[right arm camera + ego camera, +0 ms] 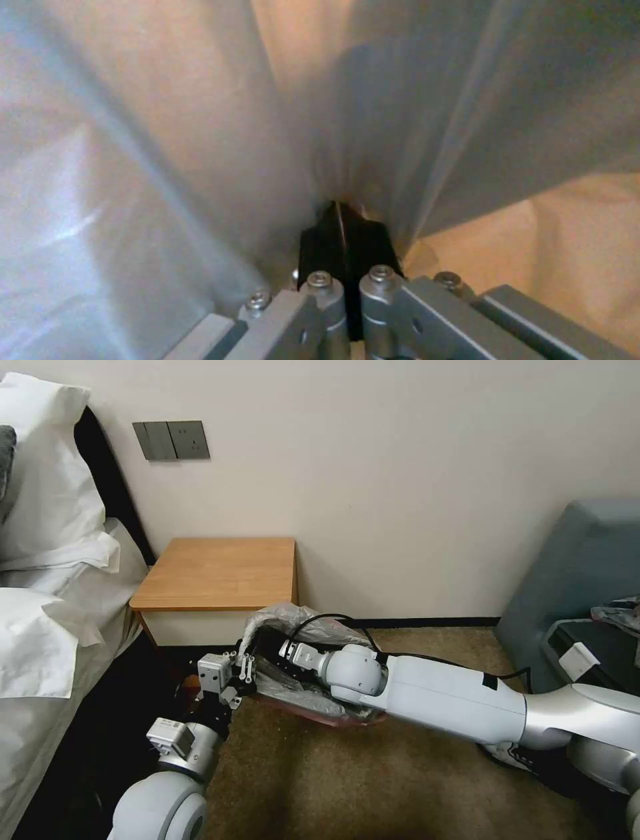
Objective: Pick up the garbage bag from the table and place it over the trash can.
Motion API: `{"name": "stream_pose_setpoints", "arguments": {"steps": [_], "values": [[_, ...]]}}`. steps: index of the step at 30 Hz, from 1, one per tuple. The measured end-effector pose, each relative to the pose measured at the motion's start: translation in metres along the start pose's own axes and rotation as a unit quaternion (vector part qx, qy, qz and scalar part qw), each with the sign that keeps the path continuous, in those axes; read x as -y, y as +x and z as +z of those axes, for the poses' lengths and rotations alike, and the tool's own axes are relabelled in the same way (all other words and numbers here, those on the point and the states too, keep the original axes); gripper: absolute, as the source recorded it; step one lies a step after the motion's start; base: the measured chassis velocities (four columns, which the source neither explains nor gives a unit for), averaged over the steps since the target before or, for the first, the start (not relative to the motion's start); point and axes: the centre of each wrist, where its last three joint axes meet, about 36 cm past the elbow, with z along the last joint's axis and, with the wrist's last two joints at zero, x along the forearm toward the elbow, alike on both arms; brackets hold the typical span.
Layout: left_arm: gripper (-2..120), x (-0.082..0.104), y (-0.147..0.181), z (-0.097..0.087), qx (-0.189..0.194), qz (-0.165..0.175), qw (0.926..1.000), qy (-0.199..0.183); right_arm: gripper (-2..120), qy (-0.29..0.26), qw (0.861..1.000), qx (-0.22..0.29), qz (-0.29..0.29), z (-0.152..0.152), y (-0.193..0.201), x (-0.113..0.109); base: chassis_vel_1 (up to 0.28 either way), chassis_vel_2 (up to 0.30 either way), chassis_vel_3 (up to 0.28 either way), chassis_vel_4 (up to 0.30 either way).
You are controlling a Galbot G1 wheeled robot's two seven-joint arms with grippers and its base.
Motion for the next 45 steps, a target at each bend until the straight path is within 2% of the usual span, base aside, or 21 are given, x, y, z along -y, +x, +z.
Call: {"name": "stream_pose_setpoints", "arguments": {"steps": [20,27,33,45], "values": [[5,-0.001,-0.002,0.001,0.000,0.003,1.0000,0.001,0,-0.006,1.000,-0.003,0.002,-0.005,-0.009,0.004,0.000,0.000,0.000,0.000],[5,-0.007,-0.005,0.014,-0.022,-0.004,0.9998,0.002,0,-0.009,1.000,0.004,-0.004,-0.008,-0.002,0.004,0.000,0.000,0.000,0.000],[5,-0.009,-0.009,0.019,-0.025,-0.008,0.9996,0.004,0,-0.010,1.000,0.008,-0.010,-0.008,0.003,0.002,0.000,0.000,0.000,0.000],[5,-0.010,-0.015,0.015,-0.017,-0.015,0.9997,0.011,0,0.014,1.000,0.008,-0.005,-0.004,0.005,0.000,0.000,0.000,0.000,0.000]]}}
